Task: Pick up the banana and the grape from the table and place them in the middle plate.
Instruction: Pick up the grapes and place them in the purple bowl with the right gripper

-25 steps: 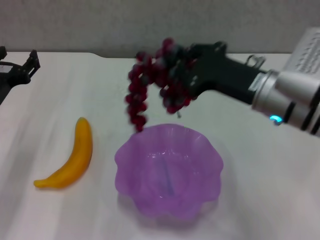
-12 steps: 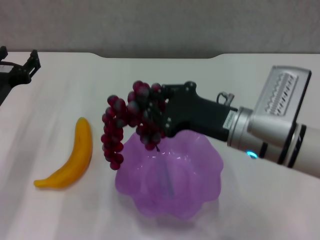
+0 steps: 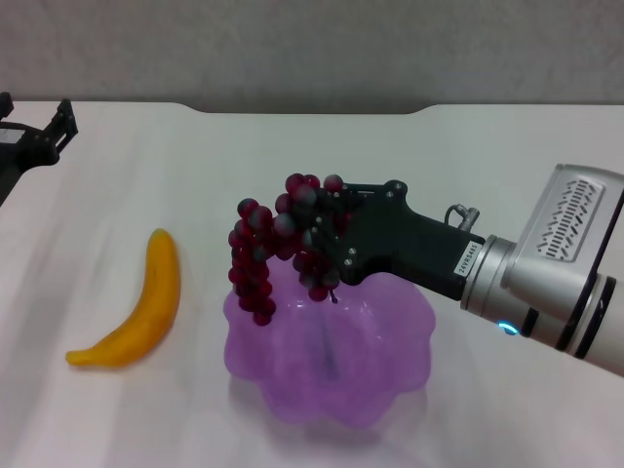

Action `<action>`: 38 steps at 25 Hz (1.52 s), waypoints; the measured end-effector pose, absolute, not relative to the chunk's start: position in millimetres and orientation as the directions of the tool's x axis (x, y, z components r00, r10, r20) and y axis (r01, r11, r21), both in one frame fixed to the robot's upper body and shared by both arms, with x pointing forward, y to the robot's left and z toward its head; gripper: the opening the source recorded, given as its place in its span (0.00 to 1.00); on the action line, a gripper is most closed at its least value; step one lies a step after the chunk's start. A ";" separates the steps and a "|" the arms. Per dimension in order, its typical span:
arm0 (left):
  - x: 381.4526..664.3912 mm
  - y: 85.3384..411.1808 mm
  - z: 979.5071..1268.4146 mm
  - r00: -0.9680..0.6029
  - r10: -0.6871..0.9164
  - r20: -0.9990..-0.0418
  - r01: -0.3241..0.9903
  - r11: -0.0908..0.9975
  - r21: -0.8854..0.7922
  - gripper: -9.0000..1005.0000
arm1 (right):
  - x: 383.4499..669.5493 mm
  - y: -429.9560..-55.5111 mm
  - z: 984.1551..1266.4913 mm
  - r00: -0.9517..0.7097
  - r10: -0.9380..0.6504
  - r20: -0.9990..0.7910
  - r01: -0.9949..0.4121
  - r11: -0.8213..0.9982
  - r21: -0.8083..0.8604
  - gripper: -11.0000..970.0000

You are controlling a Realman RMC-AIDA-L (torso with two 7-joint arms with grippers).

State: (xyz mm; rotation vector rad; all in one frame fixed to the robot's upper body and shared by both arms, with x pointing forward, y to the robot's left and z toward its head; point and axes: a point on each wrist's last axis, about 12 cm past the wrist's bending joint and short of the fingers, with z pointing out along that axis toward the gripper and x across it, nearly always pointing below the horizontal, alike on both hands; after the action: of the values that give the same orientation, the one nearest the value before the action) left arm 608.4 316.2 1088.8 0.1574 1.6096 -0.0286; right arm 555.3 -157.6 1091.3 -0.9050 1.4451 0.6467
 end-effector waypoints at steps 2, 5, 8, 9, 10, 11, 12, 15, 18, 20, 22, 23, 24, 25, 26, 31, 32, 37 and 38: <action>608.6 315.7 1088.8 -0.037 0.084 -0.996 0.121 0.990 0.079 0.78 | 554.6 -159.1 1087.8 0.051 -0.156 -0.986 -0.834 0.537 -0.128 0.18; 609.0 314.8 1089.1 -0.036 0.083 -0.996 0.123 0.989 0.078 0.78 | 557.7 -162.1 1079.4 0.024 -0.181 -0.983 -0.831 0.543 -0.120 0.18; 609.3 314.6 1089.4 -0.035 0.082 -0.996 0.123 0.989 0.077 0.78 | 562.5 -164.0 1072.7 -0.011 -0.187 -0.982 -0.828 0.553 -0.096 0.18; 609.5 314.4 1089.5 -0.035 0.082 -0.996 0.123 0.989 0.077 0.78 | 563.4 -164.1 1071.4 -0.021 -0.185 -0.983 -0.828 0.554 -0.087 0.18; 609.6 314.3 1089.6 -0.035 0.082 -0.996 0.124 0.989 0.077 0.78 | 563.4 -163.6 1070.0 -0.027 -0.186 -0.982 -0.829 0.553 -0.082 0.18; 609.7 314.2 1089.7 -0.034 0.082 -0.996 0.124 0.989 0.077 0.78 | 563.2 -163.4 1069.1 -0.031 -0.186 -0.982 -0.830 0.552 -0.078 0.18; 609.8 314.1 1089.8 -0.034 0.082 -0.996 0.124 0.989 0.077 0.78 | 562.7 -162.9 1068.2 -0.034 -0.188 -0.982 -0.832 0.549 -0.076 0.18; 609.9 314.1 1089.9 -0.034 0.080 -0.996 0.123 0.989 0.076 0.78 | 559.8 -161.0 1065.6 -0.036 -0.198 -0.980 -0.841 0.536 -0.077 0.18; 610.0 314.0 1090.0 -0.034 0.081 -0.996 0.124 0.989 0.076 0.78 | 554.2 -155.4 1061.3 -0.040 -0.215 -0.976 -0.858 0.508 -0.077 0.18; 610.1 313.7 1090.2 -0.033 0.081 -0.996 0.125 0.989 0.077 0.78 | 551.6 -152.6 1059.0 -0.042 -0.224 -0.974 -0.865 0.496 -0.077 0.19; 610.6 313.2 1091.2 -0.029 0.080 -0.996 0.126 0.989 0.076 0.78 | 549.4 -150.7 1057.3 -0.046 -0.230 -0.972 -0.871 0.487 -0.074 0.19; 610.7 313.2 1091.3 -0.029 0.080 -0.996 0.126 0.989 0.076 0.78 | 549.0 -150.4 1056.8 -0.048 -0.231 -0.972 -0.871 0.485 -0.073 0.19; 610.7 313.1 1091.4 -0.028 0.080 -0.996 0.126 0.989 0.075 0.78 | 548.8 -150.4 1056.6 -0.050 -0.231 -0.972 -0.871 0.485 -0.071 0.19; 610.8 313.1 1091.4 -0.028 0.080 -0.996 0.126 0.989 0.075 0.78 | 548.8 -150.5 1056.6 -0.052 -0.228 -0.972 -0.871 0.487 -0.068 0.19; 610.7 313.2 1091.1 -0.029 0.080 -0.996 0.126 0.989 0.075 0.78 | 549.0 -150.8 1057.0 -0.054 -0.222 -0.973 -0.869 0.491 -0.064 0.19; 610.5 314.3 1090.8 -0.031 0.079 -0.996 0.122 0.990 0.075 0.78 | 549.1 -151.6 1058.5 -0.053 -0.207 -0.977 -0.867 0.495 -0.058 0.19; 610.5 314.3 1090.8 -0.031 0.079 -0.996 0.122 0.990 0.075 0.78 | 549.5 -151.8 1058.7 -0.052 -0.208 -0.977 -0.867 0.495 -0.059 0.22; 610.4 314.6 1090.8 -0.031 0.081 -0.996 0.121 0.990 0.076 0.78 | 553.3 -154.0 1063.3 -0.050 -0.184 -0.982 -0.854 0.518 -0.054 0.39; 610.1 314.9 1090.5 -0.032 0.082 -0.996 0.121 0.990 0.077 0.78 | 553.3 -154.0 1063.3 -0.050 -0.184 -0.982 -0.854 0.518 -0.054 0.51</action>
State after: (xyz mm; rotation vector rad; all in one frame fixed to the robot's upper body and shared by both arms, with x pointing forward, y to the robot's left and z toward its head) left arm 610.1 314.9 1090.5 0.1577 1.6046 -0.0318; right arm 553.3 -154.0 1063.3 -0.9218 1.5553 0.6938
